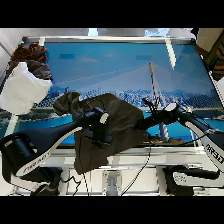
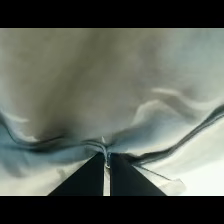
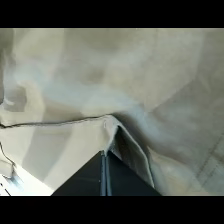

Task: Fold the shirts.

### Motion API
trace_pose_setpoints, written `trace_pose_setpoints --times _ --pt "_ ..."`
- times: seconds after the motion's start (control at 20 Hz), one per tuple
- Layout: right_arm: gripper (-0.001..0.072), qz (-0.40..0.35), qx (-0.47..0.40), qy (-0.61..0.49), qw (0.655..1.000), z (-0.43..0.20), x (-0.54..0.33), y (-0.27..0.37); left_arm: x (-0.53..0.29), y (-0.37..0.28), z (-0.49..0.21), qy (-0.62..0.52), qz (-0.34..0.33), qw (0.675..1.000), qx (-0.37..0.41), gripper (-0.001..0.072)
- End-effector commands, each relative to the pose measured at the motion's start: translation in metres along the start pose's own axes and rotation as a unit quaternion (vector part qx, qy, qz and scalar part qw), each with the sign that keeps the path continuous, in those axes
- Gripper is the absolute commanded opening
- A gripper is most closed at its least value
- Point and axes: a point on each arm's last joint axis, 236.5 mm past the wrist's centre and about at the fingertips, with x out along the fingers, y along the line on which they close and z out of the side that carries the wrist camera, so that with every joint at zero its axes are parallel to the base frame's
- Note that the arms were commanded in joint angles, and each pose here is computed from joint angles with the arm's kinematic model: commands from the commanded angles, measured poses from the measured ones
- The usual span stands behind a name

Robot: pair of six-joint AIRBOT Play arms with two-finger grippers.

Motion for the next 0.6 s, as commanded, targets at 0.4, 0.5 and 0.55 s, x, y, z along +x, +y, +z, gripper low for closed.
trace_pose_setpoints --times 0.4,0.5,0.55 --pt "0.0018 -0.133 -0.147 -0.268 0.943 0.139 -0.228 0.05 -0.383 0.103 0.099 -0.524 0.182 0.829 -0.065 0.0011" --pt "0.0018 -0.164 -0.142 -0.328 0.919 0.131 -0.304 0.062 -0.434 0.129 0.068 -0.556 0.172 0.807 -0.101 0.0011" --pt "0.0018 -0.175 -0.143 -0.341 0.913 0.119 -0.329 0.068 -0.455 0.135 0.053 -0.575 0.166 0.794 -0.105 0.0011"
